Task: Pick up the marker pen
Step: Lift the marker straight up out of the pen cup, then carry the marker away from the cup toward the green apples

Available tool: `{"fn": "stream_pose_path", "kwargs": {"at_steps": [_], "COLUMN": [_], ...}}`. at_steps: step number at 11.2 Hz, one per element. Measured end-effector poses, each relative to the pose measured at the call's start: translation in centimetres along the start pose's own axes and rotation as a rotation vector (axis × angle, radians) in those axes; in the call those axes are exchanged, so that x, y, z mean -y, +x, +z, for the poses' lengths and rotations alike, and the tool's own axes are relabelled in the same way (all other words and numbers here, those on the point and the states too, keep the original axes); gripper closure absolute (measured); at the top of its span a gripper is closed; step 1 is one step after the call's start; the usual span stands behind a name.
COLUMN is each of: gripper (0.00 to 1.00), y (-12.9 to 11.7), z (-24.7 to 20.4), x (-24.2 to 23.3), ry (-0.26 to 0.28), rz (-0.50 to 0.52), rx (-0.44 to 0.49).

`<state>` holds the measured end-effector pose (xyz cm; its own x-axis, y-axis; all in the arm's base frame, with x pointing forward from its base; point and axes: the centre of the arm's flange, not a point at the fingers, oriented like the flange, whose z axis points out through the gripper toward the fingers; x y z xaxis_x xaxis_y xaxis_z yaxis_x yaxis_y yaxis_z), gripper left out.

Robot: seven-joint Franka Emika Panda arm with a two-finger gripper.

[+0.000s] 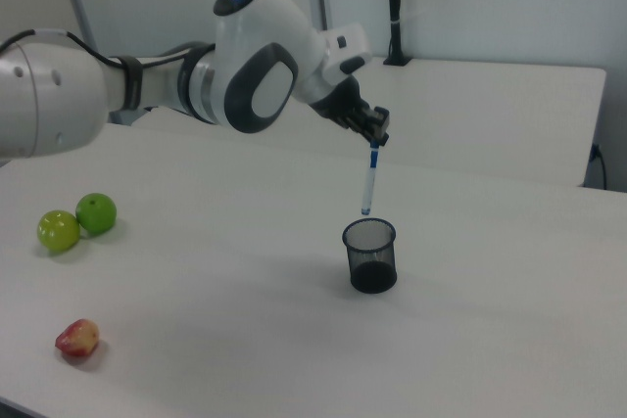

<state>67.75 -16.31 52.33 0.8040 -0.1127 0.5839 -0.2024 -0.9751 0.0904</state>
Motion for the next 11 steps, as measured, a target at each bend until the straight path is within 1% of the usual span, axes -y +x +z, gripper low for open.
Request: {"fn": "stream_pose_path", "kwargs": {"at_steps": [2, 6, 8, 11], "gripper": [0.80, 0.80, 0.80, 0.80], "y": [0.9, 1.3, 1.3, 0.9], "z": [-2.7, -3.9, -4.7, -6.8], "x": [-0.2, 0.7, 3.6, 11.6], "ry": [-0.001, 0.011, 0.038, 0.105], "rz": [0.008, 0.037, 0.031, 0.019], "rx": [-0.039, -0.055, -0.031, 0.011]}}
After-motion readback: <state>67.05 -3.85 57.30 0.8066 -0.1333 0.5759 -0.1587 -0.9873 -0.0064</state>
